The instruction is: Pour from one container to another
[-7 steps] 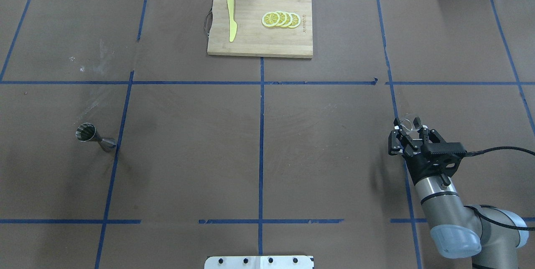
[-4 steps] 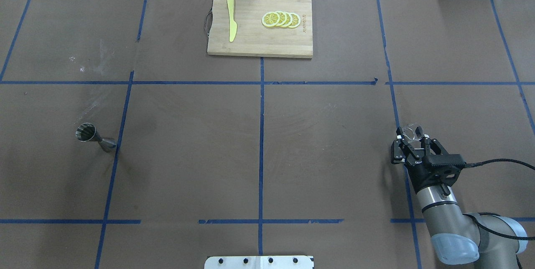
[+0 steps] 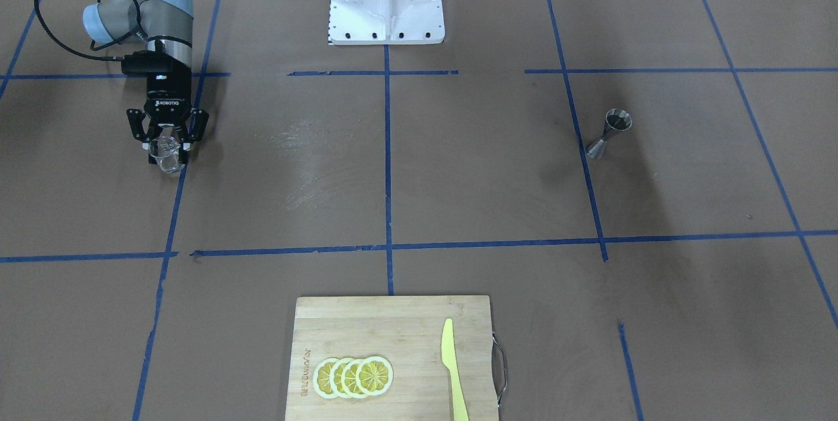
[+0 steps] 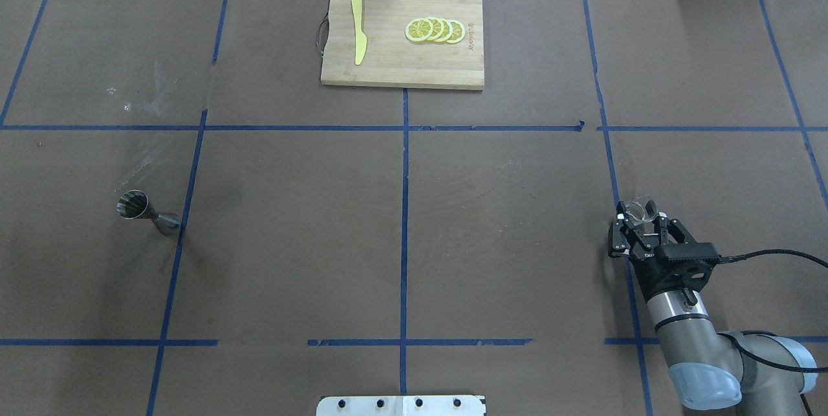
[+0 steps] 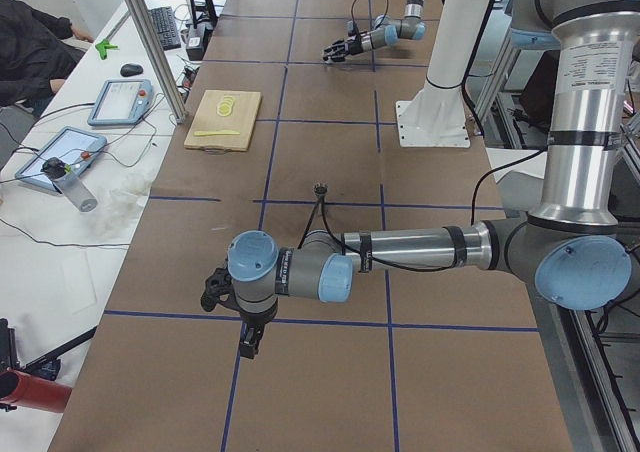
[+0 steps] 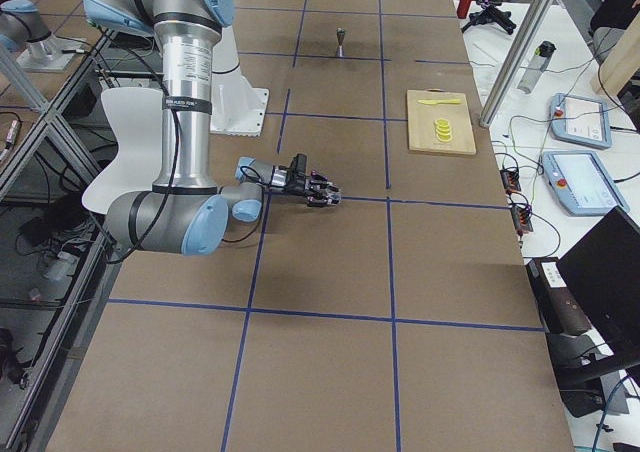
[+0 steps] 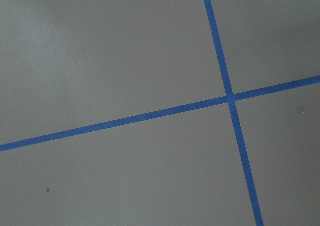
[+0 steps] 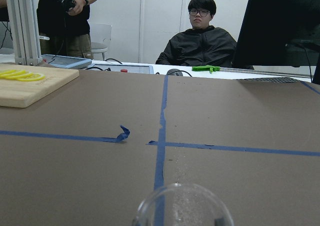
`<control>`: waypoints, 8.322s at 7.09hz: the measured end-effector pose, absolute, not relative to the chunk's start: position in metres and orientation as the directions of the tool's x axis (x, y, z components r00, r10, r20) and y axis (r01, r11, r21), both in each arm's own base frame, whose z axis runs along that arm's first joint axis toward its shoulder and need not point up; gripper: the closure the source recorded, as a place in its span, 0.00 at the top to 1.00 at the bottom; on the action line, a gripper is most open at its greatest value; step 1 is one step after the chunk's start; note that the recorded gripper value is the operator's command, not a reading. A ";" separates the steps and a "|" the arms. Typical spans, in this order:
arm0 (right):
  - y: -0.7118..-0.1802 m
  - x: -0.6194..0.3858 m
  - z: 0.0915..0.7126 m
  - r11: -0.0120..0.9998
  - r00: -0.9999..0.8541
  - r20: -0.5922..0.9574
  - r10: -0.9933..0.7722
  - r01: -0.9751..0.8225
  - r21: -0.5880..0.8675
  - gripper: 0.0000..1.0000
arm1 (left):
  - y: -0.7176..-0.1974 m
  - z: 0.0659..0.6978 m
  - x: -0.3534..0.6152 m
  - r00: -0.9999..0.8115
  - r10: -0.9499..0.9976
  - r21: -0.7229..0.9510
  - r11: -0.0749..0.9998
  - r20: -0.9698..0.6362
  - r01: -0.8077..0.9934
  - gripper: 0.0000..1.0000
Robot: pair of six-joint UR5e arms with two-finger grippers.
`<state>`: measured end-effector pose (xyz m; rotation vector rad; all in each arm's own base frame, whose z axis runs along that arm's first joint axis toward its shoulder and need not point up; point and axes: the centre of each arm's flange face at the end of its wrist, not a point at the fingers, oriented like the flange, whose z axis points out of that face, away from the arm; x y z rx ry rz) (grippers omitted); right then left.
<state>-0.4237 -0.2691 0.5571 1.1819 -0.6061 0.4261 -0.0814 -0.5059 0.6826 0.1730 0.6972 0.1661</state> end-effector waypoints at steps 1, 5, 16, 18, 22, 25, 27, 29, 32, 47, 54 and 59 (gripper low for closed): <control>-0.268 -0.424 0.557 0.332 0.764 0.645 -0.004 -0.608 0.722 0.00 | -0.506 0.682 -0.081 0.755 0.209 0.213 0.972 -0.622 -0.094 1.00; -0.266 -0.425 0.555 0.336 0.752 0.659 -0.010 -0.619 0.710 0.29 | -0.506 0.681 -0.081 0.755 0.212 0.217 0.972 -0.621 -0.094 1.00; -0.269 -0.423 0.545 0.331 0.759 0.650 -0.020 -0.609 0.721 1.00 | -0.508 0.679 -0.081 0.755 0.219 0.231 0.969 -0.618 -0.092 1.00; -0.270 -0.415 0.521 0.306 0.764 0.644 -0.034 -0.606 0.735 1.00 | -0.508 0.678 -0.081 0.755 0.221 0.235 0.968 -0.617 -0.092 1.00; -0.304 -0.388 0.483 0.317 0.819 0.570 -0.063 -0.525 0.789 1.00 | -0.508 0.678 -0.081 0.755 0.222 0.236 0.968 -0.617 -0.092 1.00; -0.398 -0.316 0.497 0.517 0.845 0.526 -0.098 -0.408 0.752 1.00 | -0.509 0.677 -0.081 0.755 0.223 0.237 0.967 -0.616 -0.093 1.00; -0.458 -0.240 0.533 0.652 0.858 0.492 -0.146 -0.290 0.700 1.00 | -0.509 0.677 -0.081 0.755 0.225 0.238 0.967 -0.616 -0.093 1.00; -0.496 -0.157 0.588 0.759 0.864 0.444 -0.239 -0.119 0.640 1.00 | -0.508 0.679 -0.081 0.755 0.225 0.237 0.967 -0.616 -0.095 1.00; -0.520 -0.025 0.628 0.874 0.812 0.490 -0.316 0.048 0.483 1.00 | -0.505 0.685 -0.081 0.755 0.232 0.249 0.964 -0.613 -0.094 1.00; -0.475 0.061 0.668 0.958 0.677 0.681 -0.280 0.149 0.245 1.00 | -0.503 0.687 -0.081 0.755 0.232 0.251 0.964 -0.613 -0.092 1.00; -0.451 0.065 0.691 0.962 0.688 0.674 -0.270 0.158 0.224 1.00 | -0.500 0.690 -0.079 0.754 0.231 0.244 0.965 -0.615 -0.097 1.00; -0.450 0.066 0.691 0.967 0.694 0.675 -0.251 0.149 0.207 1.00 | -0.492 0.665 -0.076 0.734 0.163 0.140 0.986 -0.659 -0.093 1.00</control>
